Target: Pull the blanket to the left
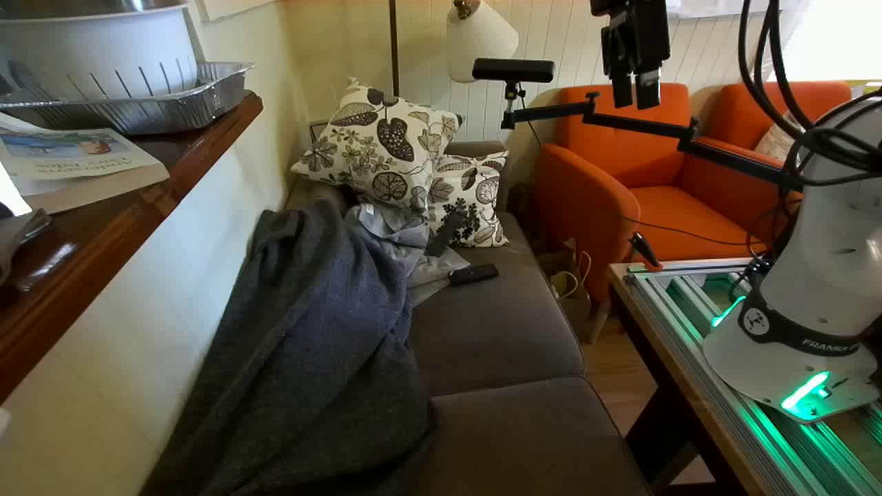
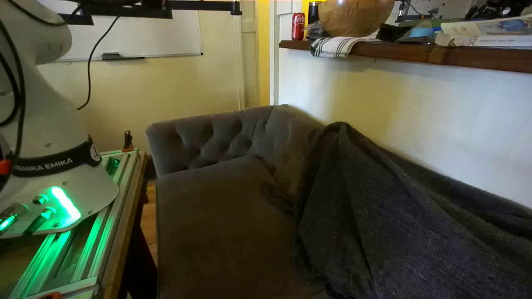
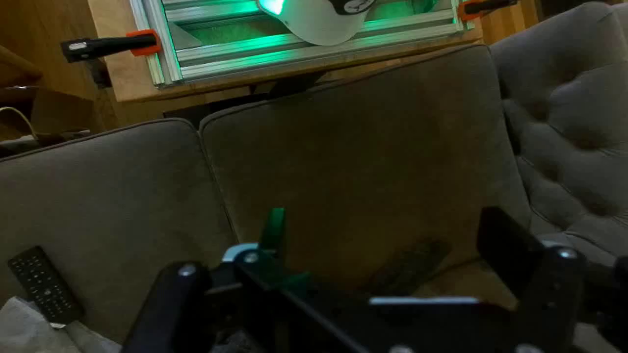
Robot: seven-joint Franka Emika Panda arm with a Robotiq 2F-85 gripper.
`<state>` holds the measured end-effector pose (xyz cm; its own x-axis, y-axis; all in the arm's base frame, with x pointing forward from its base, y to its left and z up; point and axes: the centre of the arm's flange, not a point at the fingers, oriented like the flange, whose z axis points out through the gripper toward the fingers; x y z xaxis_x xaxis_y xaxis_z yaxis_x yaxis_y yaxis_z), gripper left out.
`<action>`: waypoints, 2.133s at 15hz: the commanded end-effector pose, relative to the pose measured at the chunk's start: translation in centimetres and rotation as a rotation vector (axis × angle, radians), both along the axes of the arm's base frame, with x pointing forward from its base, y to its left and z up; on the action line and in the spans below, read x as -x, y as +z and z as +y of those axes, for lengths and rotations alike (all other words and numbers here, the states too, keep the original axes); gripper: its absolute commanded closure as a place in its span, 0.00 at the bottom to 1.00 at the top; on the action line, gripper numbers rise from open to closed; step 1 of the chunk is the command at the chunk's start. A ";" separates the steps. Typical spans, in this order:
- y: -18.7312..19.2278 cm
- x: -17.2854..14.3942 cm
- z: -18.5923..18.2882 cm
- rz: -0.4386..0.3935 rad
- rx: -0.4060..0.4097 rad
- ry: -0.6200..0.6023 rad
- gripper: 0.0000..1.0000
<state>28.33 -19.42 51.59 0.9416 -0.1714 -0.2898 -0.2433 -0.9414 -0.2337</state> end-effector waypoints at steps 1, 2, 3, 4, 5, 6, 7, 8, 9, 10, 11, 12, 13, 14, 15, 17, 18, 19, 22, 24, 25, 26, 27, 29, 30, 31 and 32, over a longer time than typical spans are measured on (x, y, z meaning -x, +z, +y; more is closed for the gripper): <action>0.0 0.0 0.0 0.000 0.000 0.000 0.00; 0.0 0.0 0.0 -0.001 0.000 0.000 0.00; 0.0 0.0 0.0 -0.001 0.000 0.000 0.00; 0.0 0.0 0.0 -0.001 0.000 0.000 0.00; 0.0 0.0 0.0 -0.001 0.000 0.000 0.00; 0.0 0.0 0.0 -0.001 0.000 0.000 0.00; 0.0 0.0 0.0 -0.001 0.000 0.000 0.00; -0.9 -1.5 -0.2 -0.015 0.012 0.026 0.00; -1.7 -3.9 0.8 -0.046 -0.005 0.082 0.00; -2.3 -6.0 2.0 -0.099 -0.035 0.118 0.00; -3.0 -8.8 3.8 -0.127 -0.028 0.185 0.00; -3.3 -10.5 5.1 -0.162 -0.044 0.227 0.00; -3.9 -12.6 6.8 -0.194 -0.055 0.275 0.00; -4.6 -14.7 8.8 -0.218 -0.063 0.327 0.00; -5.5 -16.9 10.6 -0.232 -0.045 0.388 0.00; -7.6 -20.4 12.6 -0.269 0.025 0.474 0.00; -8.6 -21.8 13.8 -0.293 0.017 0.495 0.00; -9.7 -23.2 14.7 -0.312 0.073 0.529 0.00; -13.5 -26.5 17.3 -0.348 0.112 0.574 0.00; -13.1 -24.5 17.4 -0.340 0.103 0.548 0.00; -13.9 -25.1 17.7 -0.334 0.104 0.555 0.00; -14.3 -25.5 17.8 -0.330 0.104 0.558 0.00; -14.4 -25.7 17.7 -0.331 0.104 0.558 0.00; -15.2 -26.5 19.2 -0.339 0.111 0.573 0.00; -16.3 -26.8 20.9 -0.329 0.130 0.631 0.00; -17.4 -27.2 22.7 -0.355 0.125 0.655 0.00; -18.7 -27.6 24.8 -0.361 0.139 0.687 0.00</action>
<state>54.52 0.65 36.23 0.9151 0.4023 0.0284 0.4030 -0.9095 -0.1018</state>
